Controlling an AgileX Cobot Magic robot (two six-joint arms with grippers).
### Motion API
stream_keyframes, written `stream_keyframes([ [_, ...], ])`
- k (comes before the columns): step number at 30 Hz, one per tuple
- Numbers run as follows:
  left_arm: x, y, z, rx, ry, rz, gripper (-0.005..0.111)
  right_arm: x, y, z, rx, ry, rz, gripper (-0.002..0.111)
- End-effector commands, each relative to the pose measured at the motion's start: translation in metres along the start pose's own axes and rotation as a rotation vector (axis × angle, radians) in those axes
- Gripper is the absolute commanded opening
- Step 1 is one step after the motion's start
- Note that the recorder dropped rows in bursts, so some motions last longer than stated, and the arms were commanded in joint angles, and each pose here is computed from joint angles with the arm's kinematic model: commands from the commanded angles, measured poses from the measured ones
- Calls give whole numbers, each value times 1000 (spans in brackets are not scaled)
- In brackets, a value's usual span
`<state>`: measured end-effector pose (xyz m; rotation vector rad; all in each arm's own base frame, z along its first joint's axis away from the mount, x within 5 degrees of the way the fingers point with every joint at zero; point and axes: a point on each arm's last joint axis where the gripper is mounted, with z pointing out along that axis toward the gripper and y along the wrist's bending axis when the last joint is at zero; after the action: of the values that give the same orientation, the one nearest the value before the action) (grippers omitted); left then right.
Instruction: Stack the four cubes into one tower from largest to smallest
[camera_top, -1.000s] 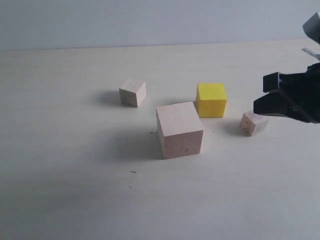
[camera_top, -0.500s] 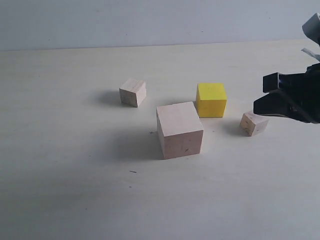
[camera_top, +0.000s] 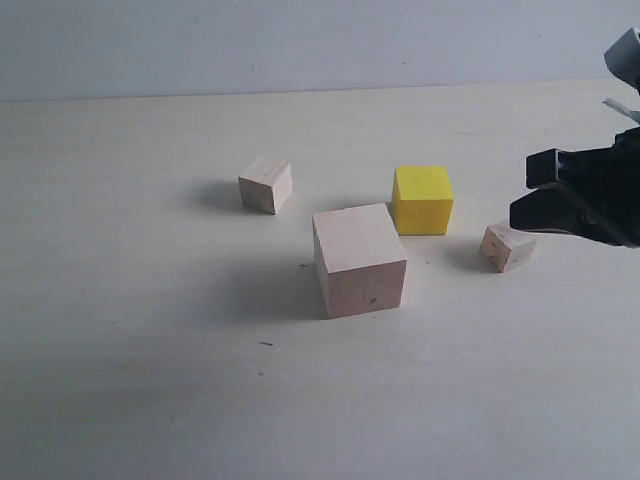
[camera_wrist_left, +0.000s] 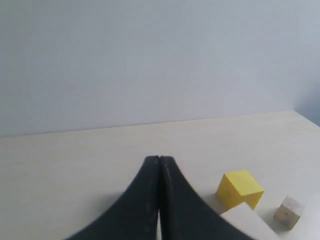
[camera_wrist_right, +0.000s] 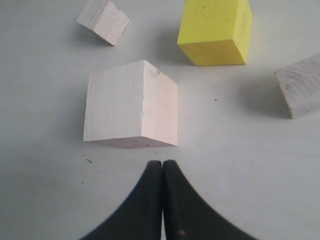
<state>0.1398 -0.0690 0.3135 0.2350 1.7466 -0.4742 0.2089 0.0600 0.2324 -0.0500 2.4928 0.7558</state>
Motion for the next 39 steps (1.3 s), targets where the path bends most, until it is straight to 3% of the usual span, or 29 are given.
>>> stream_keyframes([
  [1, 3, 0, 12, -1, 31, -51, 0, -4, -2, -1, 33, -27, -37, 0],
  [13, 40, 4, 65, -58, 289, -130, 0, -6, -24, 31, 98, 26, 53, 0],
  [20, 47, -25, 93, 15, 437, -86, 0, -17, -29, 64, -16, 70, 110, 0],
  [26, 48, -31, 120, -6, 523, -84, 0, -36, -33, 86, -62, 102, 131, 0],
  [34, 59, -30, 133, -30, 599, -79, 0, -42, -19, 119, -89, 163, 82, 0],
  [39, 73, -28, 137, -55, 675, -79, 0, -43, -23, 128, -38, 149, 100, 0],
])
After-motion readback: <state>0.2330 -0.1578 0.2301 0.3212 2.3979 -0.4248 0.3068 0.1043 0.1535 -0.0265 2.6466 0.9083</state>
